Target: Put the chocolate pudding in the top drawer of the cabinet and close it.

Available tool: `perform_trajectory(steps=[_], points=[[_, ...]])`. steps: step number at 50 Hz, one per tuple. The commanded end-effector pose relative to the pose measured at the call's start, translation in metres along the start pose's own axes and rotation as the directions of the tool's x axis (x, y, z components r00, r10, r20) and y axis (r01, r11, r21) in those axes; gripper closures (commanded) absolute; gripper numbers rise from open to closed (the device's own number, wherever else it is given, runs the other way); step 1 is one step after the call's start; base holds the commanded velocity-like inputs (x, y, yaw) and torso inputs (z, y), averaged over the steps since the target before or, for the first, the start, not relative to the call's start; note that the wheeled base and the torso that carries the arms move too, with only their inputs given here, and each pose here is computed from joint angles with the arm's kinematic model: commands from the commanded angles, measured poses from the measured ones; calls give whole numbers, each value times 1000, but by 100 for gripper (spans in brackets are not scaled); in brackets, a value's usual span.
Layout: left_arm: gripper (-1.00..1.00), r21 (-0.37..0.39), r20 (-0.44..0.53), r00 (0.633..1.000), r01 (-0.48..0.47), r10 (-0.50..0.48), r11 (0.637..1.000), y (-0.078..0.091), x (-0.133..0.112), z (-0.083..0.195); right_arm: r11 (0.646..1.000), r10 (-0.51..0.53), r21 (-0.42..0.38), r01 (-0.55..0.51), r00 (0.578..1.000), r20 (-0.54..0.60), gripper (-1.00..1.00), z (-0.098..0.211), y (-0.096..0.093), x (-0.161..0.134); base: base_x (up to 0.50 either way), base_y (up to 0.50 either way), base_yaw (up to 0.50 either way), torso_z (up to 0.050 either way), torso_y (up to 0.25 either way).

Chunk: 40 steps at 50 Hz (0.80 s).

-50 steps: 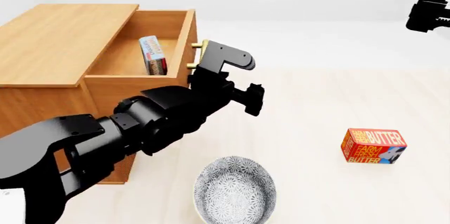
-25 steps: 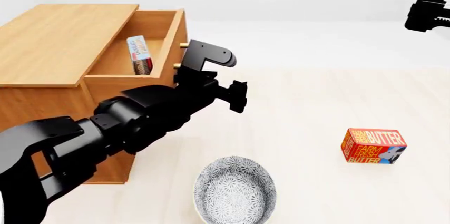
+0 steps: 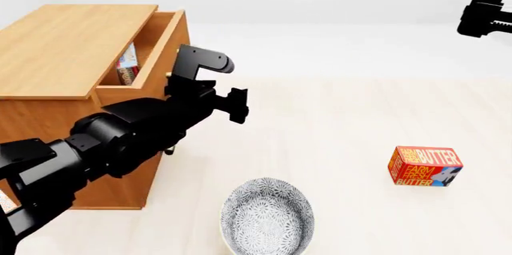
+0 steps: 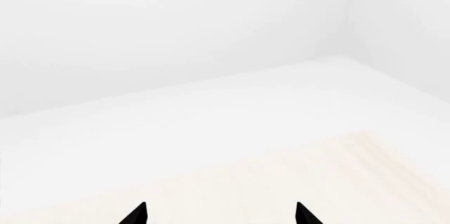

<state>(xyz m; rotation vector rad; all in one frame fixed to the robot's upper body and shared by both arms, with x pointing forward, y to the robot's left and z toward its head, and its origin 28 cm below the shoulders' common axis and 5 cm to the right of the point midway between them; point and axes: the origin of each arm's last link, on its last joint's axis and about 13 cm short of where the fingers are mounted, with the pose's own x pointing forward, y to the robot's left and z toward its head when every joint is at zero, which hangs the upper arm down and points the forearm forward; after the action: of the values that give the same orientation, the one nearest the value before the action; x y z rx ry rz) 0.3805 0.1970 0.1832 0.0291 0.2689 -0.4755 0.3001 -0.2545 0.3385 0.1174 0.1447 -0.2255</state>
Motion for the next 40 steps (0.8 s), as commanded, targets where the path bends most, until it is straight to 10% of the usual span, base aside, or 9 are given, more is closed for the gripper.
perform_trajectory(steps=[1,40], points=[[-100,0,-35,968,-247,247,969,46,-13,-10,1000,3,4,-3,1000,1,-100,-1,1,0,0,0,-3,0,0],[-100,-15,-55,903,-427,425,904,91,-48,-17,1000,4,5,-4,1000,1,-100,-1,1,1,9,0,-3,0,0]])
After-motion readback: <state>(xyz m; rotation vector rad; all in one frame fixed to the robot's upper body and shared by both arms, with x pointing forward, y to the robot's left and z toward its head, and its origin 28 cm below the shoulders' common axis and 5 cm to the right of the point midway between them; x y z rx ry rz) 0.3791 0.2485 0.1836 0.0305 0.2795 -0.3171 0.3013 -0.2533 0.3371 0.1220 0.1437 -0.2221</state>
